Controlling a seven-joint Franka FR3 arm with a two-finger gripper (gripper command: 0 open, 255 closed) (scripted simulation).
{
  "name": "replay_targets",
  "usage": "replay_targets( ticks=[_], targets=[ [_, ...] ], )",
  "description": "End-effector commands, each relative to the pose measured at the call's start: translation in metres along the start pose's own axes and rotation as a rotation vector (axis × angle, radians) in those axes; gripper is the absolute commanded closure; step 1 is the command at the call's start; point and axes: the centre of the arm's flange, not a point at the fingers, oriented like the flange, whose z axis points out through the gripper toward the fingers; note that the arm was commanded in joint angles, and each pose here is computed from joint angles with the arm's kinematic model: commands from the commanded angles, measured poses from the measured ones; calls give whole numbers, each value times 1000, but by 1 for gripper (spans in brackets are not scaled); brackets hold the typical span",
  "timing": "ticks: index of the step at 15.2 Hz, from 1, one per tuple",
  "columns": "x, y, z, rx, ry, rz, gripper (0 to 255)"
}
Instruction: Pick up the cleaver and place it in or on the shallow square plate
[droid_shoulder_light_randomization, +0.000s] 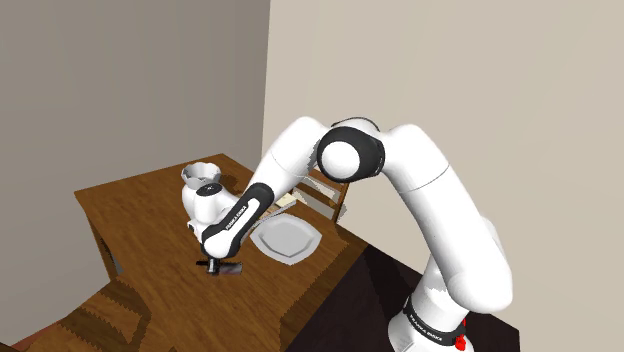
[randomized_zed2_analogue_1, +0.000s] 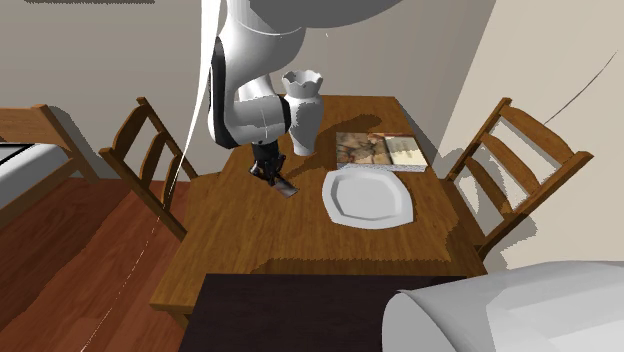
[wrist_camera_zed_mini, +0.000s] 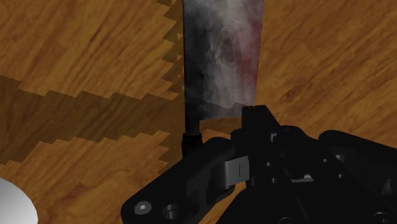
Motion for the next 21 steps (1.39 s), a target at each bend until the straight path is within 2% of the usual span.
replay_targets(
  ticks=[1,3,4,8,15,21],
  targets=[
    [0,0,0,0,0,0,255],
    [0,0,0,0,0,0,255],
    [0,0,0,0,0,0,0],
    [-25,16,-33,-30,17,31,0],
    [-24,17,7,-30,17,31,0],
    [-24,17,7,-30,17,31,0]
  ],
)
